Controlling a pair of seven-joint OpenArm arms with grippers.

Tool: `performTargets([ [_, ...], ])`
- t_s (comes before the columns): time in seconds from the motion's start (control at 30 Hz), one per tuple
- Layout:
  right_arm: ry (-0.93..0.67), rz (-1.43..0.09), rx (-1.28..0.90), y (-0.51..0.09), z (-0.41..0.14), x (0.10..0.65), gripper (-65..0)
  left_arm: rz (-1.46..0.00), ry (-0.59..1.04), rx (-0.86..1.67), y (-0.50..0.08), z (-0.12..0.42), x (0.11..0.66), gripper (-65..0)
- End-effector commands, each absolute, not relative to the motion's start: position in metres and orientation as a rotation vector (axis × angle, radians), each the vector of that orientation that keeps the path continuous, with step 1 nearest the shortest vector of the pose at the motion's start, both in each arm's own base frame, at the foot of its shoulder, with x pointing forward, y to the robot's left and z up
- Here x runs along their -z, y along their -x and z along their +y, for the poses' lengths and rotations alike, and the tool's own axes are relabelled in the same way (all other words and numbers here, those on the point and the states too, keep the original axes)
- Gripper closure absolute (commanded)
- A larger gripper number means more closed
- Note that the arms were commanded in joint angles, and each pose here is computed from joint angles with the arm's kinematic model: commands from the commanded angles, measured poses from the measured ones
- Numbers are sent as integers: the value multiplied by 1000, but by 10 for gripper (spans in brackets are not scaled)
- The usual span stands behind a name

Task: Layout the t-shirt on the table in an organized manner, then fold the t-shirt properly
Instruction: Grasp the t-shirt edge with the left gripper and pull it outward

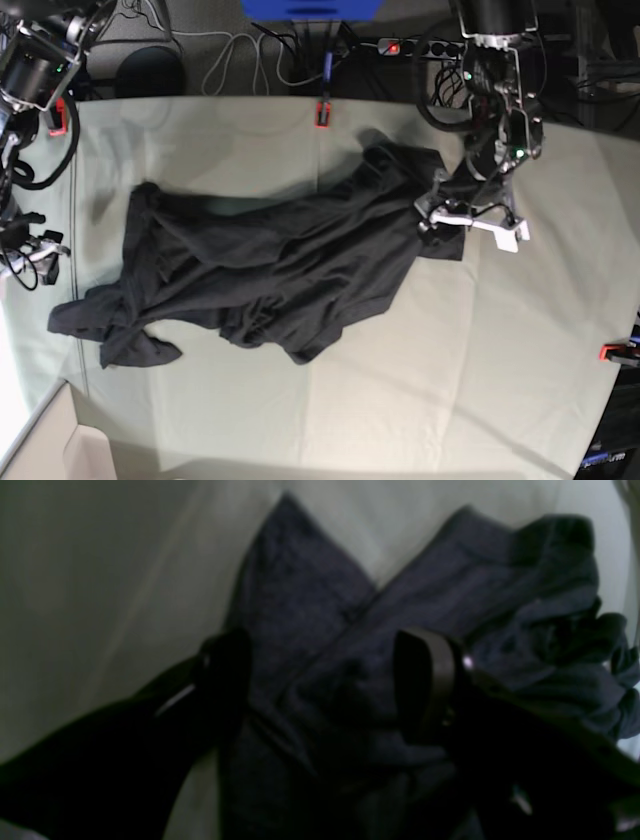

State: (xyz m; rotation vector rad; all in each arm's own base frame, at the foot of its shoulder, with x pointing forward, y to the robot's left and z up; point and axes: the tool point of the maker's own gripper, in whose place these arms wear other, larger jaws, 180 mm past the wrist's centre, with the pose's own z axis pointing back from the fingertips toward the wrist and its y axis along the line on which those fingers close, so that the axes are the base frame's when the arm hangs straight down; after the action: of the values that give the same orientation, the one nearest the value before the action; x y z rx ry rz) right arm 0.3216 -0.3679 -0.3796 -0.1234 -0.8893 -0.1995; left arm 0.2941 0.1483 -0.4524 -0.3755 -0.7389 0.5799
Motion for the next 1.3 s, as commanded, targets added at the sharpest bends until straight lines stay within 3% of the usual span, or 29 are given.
performTargets([
  [0.0, 144, -954, 191, -332, -377, 358, -421, -770, 376, -576, -297, 151, 445, -431],
  [0.37, 117, -924, 210, -328, -372, 374, -421, -781, 333, -593, -294, 175, 446, -427],
  [0.57, 103, -894, 224, -324, -371, 386, -420, -782, 314, -631, -289, 189, 449, -291],
  [0.87, 100, -892, 225, -324, -370, 387, -419, -716, 338, -637, -291, 174, 469, -274],
  [0.97, 100, -877, 225, -319, -370, 391, -419, -667, 365, -590, -293, 153, 480, -201],
  [1.13, 84, -863, 227, -311, -360, 401, -419, -652, 375, -560, -289, 142, 483, 0],
  [1.27, 82, -840, 225, -301, -358, 409, -419, -712, 363, -561, -291, 154, 465, 0],
])
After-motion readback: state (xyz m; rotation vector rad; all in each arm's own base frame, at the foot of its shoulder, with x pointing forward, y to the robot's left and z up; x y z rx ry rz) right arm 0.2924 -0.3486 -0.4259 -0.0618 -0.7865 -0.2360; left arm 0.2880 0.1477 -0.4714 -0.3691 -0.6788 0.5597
